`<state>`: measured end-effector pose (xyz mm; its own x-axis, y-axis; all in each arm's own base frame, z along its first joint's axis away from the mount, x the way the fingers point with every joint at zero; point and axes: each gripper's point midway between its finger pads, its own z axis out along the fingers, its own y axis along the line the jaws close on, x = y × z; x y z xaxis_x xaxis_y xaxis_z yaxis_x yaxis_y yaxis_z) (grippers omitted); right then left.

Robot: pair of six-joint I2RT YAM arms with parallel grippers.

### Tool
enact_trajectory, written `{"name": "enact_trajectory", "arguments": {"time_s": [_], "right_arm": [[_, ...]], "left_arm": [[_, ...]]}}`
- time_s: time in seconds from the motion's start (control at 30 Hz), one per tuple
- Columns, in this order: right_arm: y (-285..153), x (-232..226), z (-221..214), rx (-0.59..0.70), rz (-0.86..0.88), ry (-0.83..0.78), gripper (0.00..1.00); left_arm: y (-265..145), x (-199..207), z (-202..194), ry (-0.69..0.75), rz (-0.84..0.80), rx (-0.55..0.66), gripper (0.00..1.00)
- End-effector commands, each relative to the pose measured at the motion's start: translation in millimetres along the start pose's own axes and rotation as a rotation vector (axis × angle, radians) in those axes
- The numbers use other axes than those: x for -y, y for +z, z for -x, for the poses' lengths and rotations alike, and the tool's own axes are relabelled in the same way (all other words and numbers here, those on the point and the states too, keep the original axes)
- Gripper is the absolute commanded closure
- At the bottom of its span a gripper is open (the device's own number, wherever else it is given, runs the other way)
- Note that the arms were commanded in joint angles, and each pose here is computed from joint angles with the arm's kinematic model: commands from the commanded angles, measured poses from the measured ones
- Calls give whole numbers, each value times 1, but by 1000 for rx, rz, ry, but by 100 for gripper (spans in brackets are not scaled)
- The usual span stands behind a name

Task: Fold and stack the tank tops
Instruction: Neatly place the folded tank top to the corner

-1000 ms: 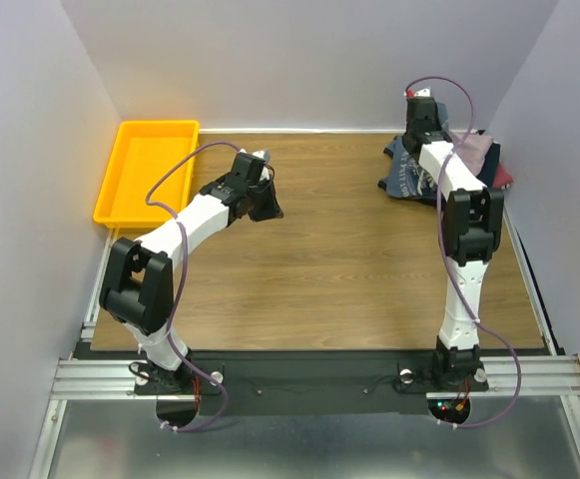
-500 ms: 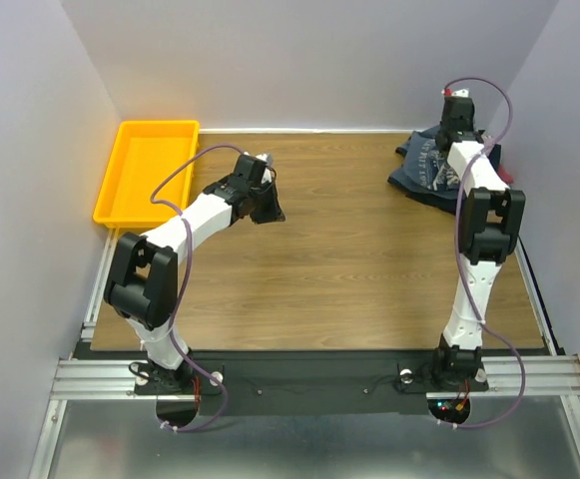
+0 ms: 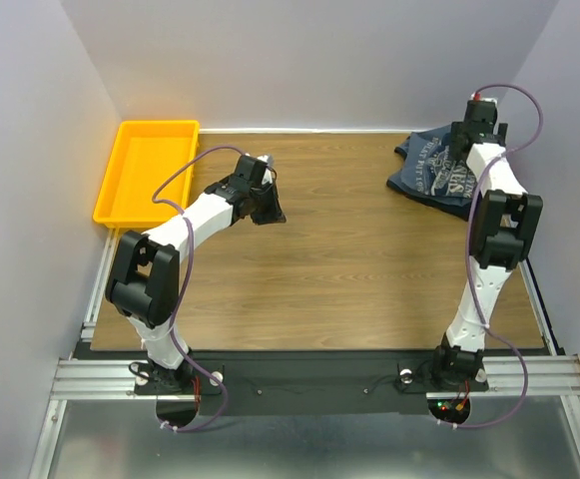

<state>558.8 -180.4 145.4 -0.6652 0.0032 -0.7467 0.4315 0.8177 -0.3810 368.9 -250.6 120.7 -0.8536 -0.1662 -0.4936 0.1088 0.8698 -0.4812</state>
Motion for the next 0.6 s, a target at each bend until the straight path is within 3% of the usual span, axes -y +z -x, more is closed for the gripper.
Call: {"name": "enact_trajectory", "arguments": {"time_s": [0.0, 0.13, 0.3, 0.37, 0.43, 0.47, 0.57], "right_arm": [[-52, 13, 42, 76, 87, 211, 5], [-87, 17, 55, 88, 156, 321, 4], [-109, -9, 27, 4, 293, 440, 7], [-97, -19, -6, -61, 281, 454, 14], [-86, -26, -31, -116, 255, 458, 26], [-76, -30, -55, -161, 225, 460, 36], [-61, -32, -90, -216, 186, 484, 52]], "left_arm": [[-14, 16, 16, 30, -62, 53, 100], [-17, 19, 15, 31, -81, 55, 100], [-19, 23, 12, 29, -106, 49, 100], [-21, 25, 12, 32, -116, 53, 100], [-23, 25, 11, 31, -120, 56, 100], [-24, 26, 10, 34, -124, 55, 100], [-25, 27, 8, 35, -126, 55, 100]]}}
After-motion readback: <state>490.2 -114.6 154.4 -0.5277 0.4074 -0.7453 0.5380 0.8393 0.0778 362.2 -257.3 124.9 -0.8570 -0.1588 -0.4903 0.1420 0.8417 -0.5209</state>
